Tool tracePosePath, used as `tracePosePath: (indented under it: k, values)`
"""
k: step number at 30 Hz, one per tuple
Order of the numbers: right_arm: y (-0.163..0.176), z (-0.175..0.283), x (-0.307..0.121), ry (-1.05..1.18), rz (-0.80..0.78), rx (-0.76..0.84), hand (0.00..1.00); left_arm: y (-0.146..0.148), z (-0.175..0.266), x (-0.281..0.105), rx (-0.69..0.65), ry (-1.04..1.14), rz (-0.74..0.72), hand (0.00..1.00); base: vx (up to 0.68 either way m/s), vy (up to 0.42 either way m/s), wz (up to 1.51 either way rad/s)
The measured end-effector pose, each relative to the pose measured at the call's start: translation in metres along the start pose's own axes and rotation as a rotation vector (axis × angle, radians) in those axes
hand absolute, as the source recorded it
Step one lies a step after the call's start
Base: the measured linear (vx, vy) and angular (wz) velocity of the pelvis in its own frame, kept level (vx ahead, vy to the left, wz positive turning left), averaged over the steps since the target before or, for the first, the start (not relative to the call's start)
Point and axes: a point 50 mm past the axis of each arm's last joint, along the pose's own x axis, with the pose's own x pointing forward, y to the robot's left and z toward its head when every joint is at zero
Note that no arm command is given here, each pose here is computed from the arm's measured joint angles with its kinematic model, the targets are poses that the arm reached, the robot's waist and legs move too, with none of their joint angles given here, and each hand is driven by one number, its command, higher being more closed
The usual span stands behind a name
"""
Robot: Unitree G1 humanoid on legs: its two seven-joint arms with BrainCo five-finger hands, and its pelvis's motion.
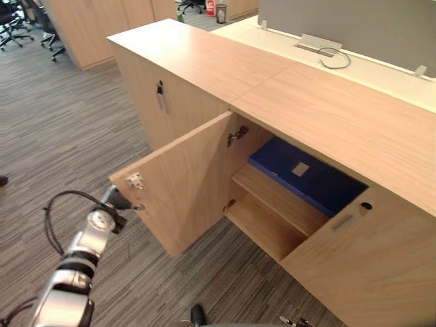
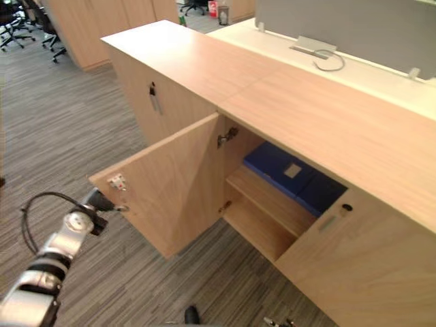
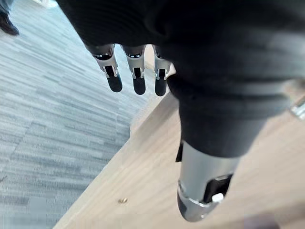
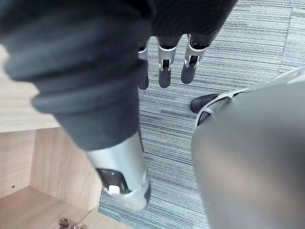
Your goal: Walk over to the cabinet, pick up the folder, carry it to the office cabinet, place the folder inside the office cabinet, then close the office cabinet door
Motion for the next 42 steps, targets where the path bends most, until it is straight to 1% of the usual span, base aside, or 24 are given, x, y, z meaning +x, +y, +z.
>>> tracePosePath:
  k: [1, 2, 3, 4, 6, 7, 8, 9, 10, 11, 13, 15, 21, 23, 26, 27, 29, 30, 31, 33, 34, 39, 41, 42]
  values:
    - [0.0, 0.0, 0.0, -0.001, 0.0, -0.002, 0.0, -0.012, -0.002, -0.003, -0.005, -0.004, -0.044, 0.0, -0.03, 0.04, 0.07]
    - [0.001, 0.001, 0.0, -0.004, 0.002, -0.018, 0.0, -0.044, -0.003, -0.012, -0.011, -0.018, -0.165, 0.0, -0.03, 0.037, 0.04]
    - [0.001, 0.002, 0.0, -0.005, 0.003, -0.024, 0.0, -0.058, -0.004, -0.016, -0.01, -0.024, -0.216, 0.0, -0.05, 0.043, 0.06]
    - [0.003, 0.003, 0.001, -0.008, 0.007, -0.037, 0.0, -0.092, -0.002, -0.026, -0.012, -0.037, -0.341, 0.0, -0.05, 0.031, 0.09]
    - [0.003, 0.003, 0.001, -0.006, 0.008, -0.037, 0.0, -0.129, 0.005, -0.038, -0.014, -0.068, -0.485, 0.0, -0.05, 0.025, 0.12]
    - [0.004, 0.001, 0.001, -0.002, 0.01, -0.037, 0.0, -0.154, 0.015, -0.049, -0.03, -0.115, -0.58, 0.0, -0.02, 0.015, 0.05]
    - [0.005, 0.001, 0.001, -0.001, 0.011, -0.036, 0.0, -0.165, 0.022, -0.054, -0.044, -0.139, -0.623, 0.0, 0.0, 0.0, 0.0]
    - [0.007, 0.001, 0.001, 0.0, 0.015, -0.038, 0.0, -0.184, 0.034, -0.065, -0.067, -0.195, -0.719, 0.0, 0.0, 0.0, 0.0]
    - [0.009, 0.001, 0.001, -0.001, 0.021, -0.047, 0.0, -0.206, 0.054, -0.077, -0.124, -0.259, -0.796, 0.0, 0.0, 0.0, 0.0]
    - [0.009, 0.001, 0.001, 0.0, 0.021, -0.048, 0.0, -0.209, 0.059, -0.079, -0.14, -0.27, -0.804, 0.0, -0.01, -0.012, -0.04]
    - [0.012, 0.001, 0.001, -0.001, 0.032, -0.081, 0.0, -0.224, 0.087, -0.098, -0.218, -0.395, -0.939, 0.0, 0.01, -0.038, -0.06]
    - [0.012, 0.002, 0.001, -0.006, 0.033, -0.084, 0.0, -0.231, 0.096, -0.108, -0.277, -0.437, -1.004, 0.0, 0.02, -0.051, -0.1]
    - [0.022, 0.011, 0.002, -0.033, 0.071, -0.235, 0.0, -0.237, 0.088, -0.115, -0.417, -0.377, -1.039, 0.0, 0.0, -0.075, -0.27]
    - [0.027, 0.013, 0.003, -0.039, 0.086, -0.258, 0.0, -0.241, 0.074, -0.112, -0.47, -0.305, -1.015, 0.0, -0.02, -0.093, -0.31]
    - [0.03, 0.014, 0.003, -0.044, 0.095, -0.271, 0.0, -0.237, 0.027, -0.093, -0.658, -0.043, -0.802, 0.0, -0.02, -0.07, -0.32]
    - [0.031, 0.014, 0.003, -0.044, 0.096, -0.269, 0.0, -0.234, 0.017, -0.089, -0.678, 0.008, -0.751, 0.0, -0.02, -0.06, -0.32]
    - [0.032, 0.014, 0.002, -0.047, 0.097, -0.265, 0.0, -0.221, -0.022, -0.082, -0.734, 0.175, -0.582, 0.0, -0.01, -0.051, -0.38]
    - [0.035, 0.011, 0.002, -0.043, 0.101, -0.259, 0.0, -0.205, -0.061, -0.082, -0.786, 0.333, -0.416, 0.0, -0.01, -0.089, -0.48]
    - [0.037, 0.01, 0.002, -0.042, 0.105, -0.254, 0.0, -0.197, -0.076, -0.084, -0.811, 0.396, -0.347, 0.0, -0.01, -0.117, -0.56]
    - [0.035, 0.012, 0.002, -0.045, 0.099, -0.226, 0.0, -0.178, -0.127, -0.104, -0.925, 0.624, -0.118, 0.0, 0.03, -0.178, -0.58]
    - [0.034, 0.013, 0.002, -0.048, 0.096, -0.22, 0.0, -0.173, -0.141, -0.113, -0.942, 0.679, -0.063, 0.0, 0.04, -0.133, -0.52]
    - [0.027, 0.013, 0.003, -0.043, 0.07, -0.154, 0.0, -0.181, -0.168, -0.153, -1.019, 0.82, 0.033, 0.0, -0.02, -0.013, -0.51]
    - [0.029, 0.018, 0.003, -0.06, 0.071, -0.141, 0.0, -0.191, -0.169, -0.166, -1.087, 0.85, 0.061, 0.0, -0.05, 0.12, -0.49]
    - [0.029, 0.021, 0.003, -0.071, 0.071, -0.15, 0.0, -0.199, -0.168, -0.173, -1.161, 0.874, 0.087, 0.0, -0.05, 0.207, -0.71]
